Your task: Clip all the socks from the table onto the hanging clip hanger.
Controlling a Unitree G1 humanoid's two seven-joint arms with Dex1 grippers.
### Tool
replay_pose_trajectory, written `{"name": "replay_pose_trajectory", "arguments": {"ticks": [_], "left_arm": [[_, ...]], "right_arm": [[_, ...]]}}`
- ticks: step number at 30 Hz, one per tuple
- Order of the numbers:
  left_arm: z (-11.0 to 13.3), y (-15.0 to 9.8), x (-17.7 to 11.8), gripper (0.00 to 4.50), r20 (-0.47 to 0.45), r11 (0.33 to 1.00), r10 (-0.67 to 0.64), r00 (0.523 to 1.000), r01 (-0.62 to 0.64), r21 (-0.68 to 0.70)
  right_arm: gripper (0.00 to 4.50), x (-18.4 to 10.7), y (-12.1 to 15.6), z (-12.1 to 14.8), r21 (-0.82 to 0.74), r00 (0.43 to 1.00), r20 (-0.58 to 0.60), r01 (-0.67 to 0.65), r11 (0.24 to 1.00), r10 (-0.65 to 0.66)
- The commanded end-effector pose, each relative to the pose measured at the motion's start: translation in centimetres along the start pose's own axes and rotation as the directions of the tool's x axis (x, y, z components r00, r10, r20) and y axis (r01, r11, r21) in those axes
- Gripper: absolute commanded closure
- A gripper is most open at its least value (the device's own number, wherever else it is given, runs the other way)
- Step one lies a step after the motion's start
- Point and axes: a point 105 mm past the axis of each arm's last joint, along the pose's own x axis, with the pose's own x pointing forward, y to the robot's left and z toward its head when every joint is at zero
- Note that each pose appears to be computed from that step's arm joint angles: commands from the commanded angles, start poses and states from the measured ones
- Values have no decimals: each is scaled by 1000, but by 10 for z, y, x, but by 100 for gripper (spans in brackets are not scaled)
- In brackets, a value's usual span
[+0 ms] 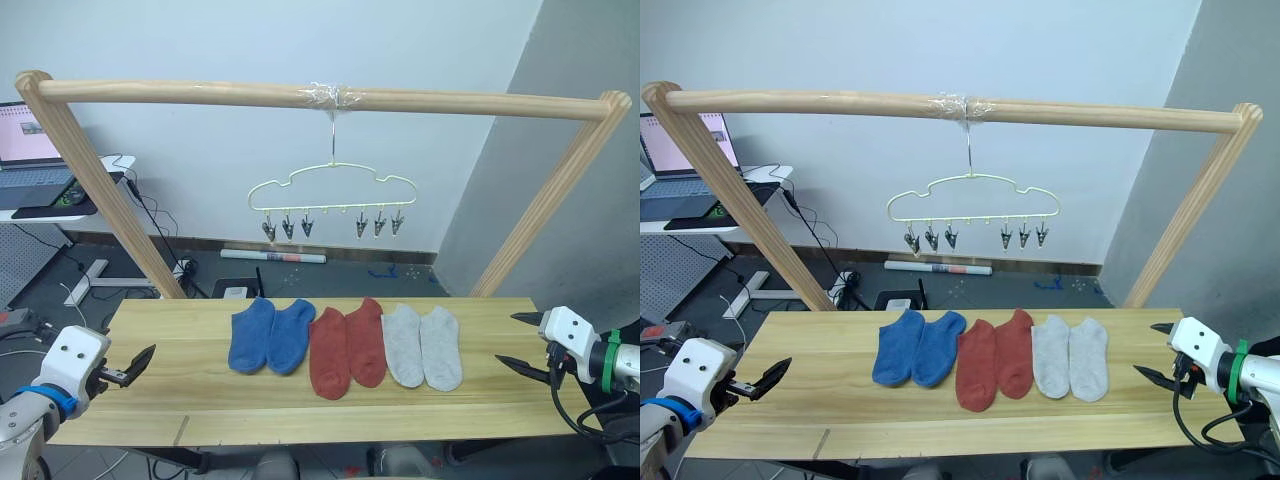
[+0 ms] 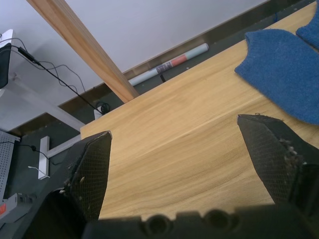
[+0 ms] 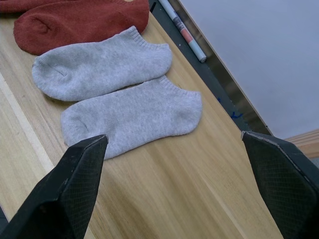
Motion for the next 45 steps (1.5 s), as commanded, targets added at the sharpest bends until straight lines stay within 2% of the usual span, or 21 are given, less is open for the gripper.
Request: {"name": "replay_pose_trajectory", "arguments": {"ticks": [1, 4, 8, 12, 18, 21, 28, 34, 40, 45], "left_arm": [[14, 12, -5, 3, 42, 998, 45, 998, -46, 33], [16, 15, -7, 3, 55, 996, 64, 996, -67, 56], [26, 12, -9, 3, 125, 997, 44, 991, -52, 62], [28, 7, -8, 3, 144, 997, 24, 989, -34, 67], [20, -2, -5, 3, 125, 999, 13, 992, -17, 30], [22, -5, -4, 3, 160, 999, -3, 987, 11, -48], [34, -8, 2, 3, 208, 998, -4, 978, 17, -61], [65, -34, 19, 3, 321, 997, -46, 946, 64, -46], [114, -70, 43, 3, 470, 990, -33, 882, 94, -107], [150, -88, 55, 3, 574, 978, 10, 819, 111, -175]], "right_arm": [[0, -6, -6, 12, -40, 999, 36, 34, 999, -32], [0, -4, 5, 15, -49, 998, 59, 29, 998, -26], [0, -2, -3, 17, -56, 993, 76, 100, 993, -95], [0, -1, -4, 20, -63, 991, 86, 104, 993, -99], [0, 0, -5, 24, -66, 990, 103, 107, 992, -99], [0, 0, -3, 25, -65, 989, 107, 110, 992, -102], [0, 1, 1, 33, -54, 985, 137, 116, 992, -108], [0, 0, 8, 53, -48, 976, 191, 113, 992, -102], [0, 0, 12, 99, -66, 949, 303, 110, 992, -85], [0, 5, 18, 137, -106, 923, 384, 82, 991, -35]]}}
